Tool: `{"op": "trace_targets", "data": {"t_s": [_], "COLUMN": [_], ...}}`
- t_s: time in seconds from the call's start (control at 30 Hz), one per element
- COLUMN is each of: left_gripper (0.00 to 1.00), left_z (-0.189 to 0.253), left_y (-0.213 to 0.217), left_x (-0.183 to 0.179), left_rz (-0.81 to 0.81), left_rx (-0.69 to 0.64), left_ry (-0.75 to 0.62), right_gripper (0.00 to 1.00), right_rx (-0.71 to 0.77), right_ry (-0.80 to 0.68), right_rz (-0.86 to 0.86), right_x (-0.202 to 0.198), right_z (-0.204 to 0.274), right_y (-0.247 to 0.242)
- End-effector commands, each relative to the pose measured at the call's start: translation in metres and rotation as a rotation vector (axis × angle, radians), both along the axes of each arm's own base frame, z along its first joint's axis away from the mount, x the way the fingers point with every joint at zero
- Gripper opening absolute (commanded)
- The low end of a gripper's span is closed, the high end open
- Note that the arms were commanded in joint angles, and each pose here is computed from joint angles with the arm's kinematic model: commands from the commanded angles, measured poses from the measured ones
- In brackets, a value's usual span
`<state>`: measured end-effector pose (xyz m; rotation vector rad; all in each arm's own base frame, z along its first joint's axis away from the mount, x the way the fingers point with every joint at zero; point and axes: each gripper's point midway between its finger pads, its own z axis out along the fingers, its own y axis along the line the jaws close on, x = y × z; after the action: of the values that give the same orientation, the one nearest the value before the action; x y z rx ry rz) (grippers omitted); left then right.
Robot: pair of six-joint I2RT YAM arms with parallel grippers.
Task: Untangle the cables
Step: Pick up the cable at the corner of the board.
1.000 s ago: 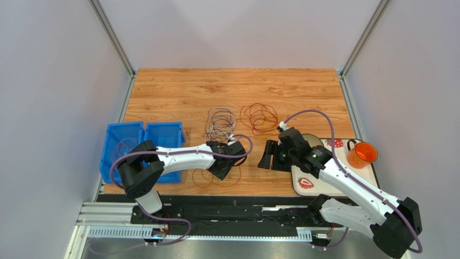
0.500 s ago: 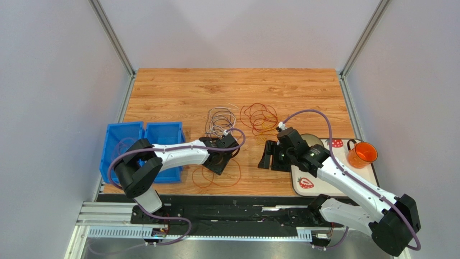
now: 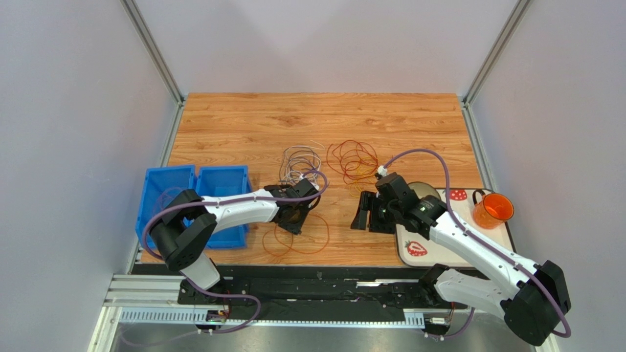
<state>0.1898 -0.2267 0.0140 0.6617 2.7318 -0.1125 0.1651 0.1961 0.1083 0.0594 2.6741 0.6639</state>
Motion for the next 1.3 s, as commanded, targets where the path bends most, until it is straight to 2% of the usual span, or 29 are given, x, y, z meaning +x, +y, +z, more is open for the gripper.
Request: {"op": "trace_targets", "data": {"t_s": [0.0,0.07,0.1,0.27,0.37,0.7,1.0,1.27], "left_gripper": [0.24,0.13,0.0,0.0,0.0,0.0,0.0,0.0], "left_z": [-0.016,-0.017,-0.017,-0.007,0.015,0.137,0.231,0.271], "left_y": [-0.005,-0.005,-0.006,-0.013,-0.015,-0.005,0.045,0.104], "left_x": [-0.005,-0.006,-0.005,-0.005,-0.001,0.006,0.003,0.008], "left_rz": [0.012,0.016,0.018,0.026,0.03,0.05,0.136,0.276], "left_rx": [-0.02,-0.02,-0.023,-0.061,-0.082,-0.202,-0.243,-0.206], "left_ry": [0.037,0.044,0.045,0.045,0.015,-0.151,-0.344,-0.471], "right_gripper": [0.64,0.63,0.63,0.63,0.63,0.63,0.63,0.63], "right_rx": [0.02,0.021,0.02,0.023,0.028,0.044,0.064,0.084], "right_ry": [-0.049,-0.048,-0.047,-0.05,-0.054,-0.07,-0.081,-0.09], "right_rz": [-0.01,-0.011,-0.011,-0.013,-0.014,-0.017,-0.01,-0.004], "right_x": [0.011,0.01,0.01,0.01,0.01,0.009,0.008,0.008], "right_z": [0.015,0.015,0.015,0.016,0.018,0.022,0.026,0.031], "right_y": [0.006,0.006,0.006,0.006,0.006,0.004,0.006,0.008]}}
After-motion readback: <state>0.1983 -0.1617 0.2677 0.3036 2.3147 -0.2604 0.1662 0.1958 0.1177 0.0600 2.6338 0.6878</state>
